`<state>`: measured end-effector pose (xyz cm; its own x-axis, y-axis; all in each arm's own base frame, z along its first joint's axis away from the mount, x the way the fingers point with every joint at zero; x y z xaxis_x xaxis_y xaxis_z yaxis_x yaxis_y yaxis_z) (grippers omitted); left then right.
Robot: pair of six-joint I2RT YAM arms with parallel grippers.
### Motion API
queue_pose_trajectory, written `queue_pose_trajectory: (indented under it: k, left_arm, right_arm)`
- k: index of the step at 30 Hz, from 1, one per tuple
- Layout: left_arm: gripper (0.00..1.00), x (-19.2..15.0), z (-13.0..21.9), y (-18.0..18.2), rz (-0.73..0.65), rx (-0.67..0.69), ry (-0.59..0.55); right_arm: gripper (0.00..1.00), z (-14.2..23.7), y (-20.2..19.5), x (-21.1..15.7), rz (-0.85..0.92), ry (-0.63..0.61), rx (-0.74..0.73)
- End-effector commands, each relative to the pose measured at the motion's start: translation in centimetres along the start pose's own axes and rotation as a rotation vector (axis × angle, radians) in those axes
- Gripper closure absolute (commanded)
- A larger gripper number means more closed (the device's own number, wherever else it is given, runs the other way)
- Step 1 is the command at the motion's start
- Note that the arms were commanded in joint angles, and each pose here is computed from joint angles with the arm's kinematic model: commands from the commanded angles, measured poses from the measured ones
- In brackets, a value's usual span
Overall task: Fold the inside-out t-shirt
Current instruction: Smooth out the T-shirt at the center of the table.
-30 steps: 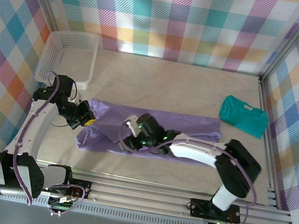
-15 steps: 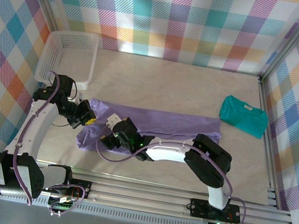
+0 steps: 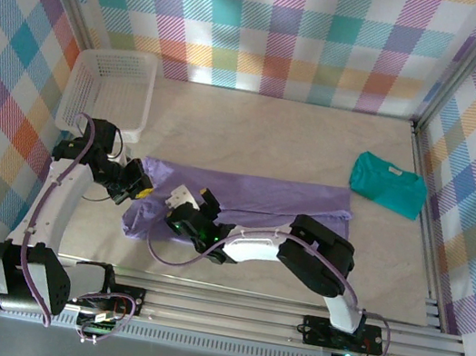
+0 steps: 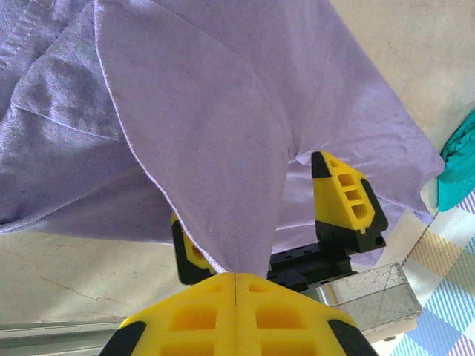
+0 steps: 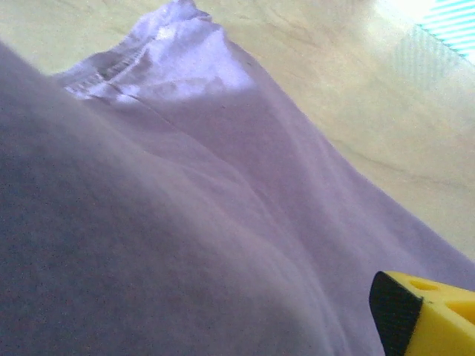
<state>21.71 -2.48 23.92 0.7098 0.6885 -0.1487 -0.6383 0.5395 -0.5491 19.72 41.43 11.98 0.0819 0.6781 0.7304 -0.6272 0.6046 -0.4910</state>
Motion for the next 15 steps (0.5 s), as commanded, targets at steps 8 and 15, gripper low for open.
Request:
queue_pose_trajectory:
  k: [8,15]
  left_arm:
    - [1.0,-0.1,0.3,0.4,-0.012,-0.002,-0.016]
    - [1.0,-0.1,-0.3,1.1,-0.004,0.014,-0.014]
  right_arm:
    - [0.37,2.6,-2.0,0.5,0.089,0.009,-0.026]
    - [0.57,3.9,-1.8,-0.7,0.187,0.023,0.103]
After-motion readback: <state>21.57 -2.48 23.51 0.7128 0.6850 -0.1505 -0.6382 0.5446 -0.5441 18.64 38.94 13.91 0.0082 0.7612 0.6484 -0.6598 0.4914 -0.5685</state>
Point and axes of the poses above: each hand's point on the last joint's axis, 136 mm out from that joint toward the fingers, its own z axis back along the fingers, its own y axis along the line the jaws close on, x = y × z, the point moved 9 cm from there along z, back along the fingers, and after that the axes turned 12 degrees about z, right-handed, at the moved point
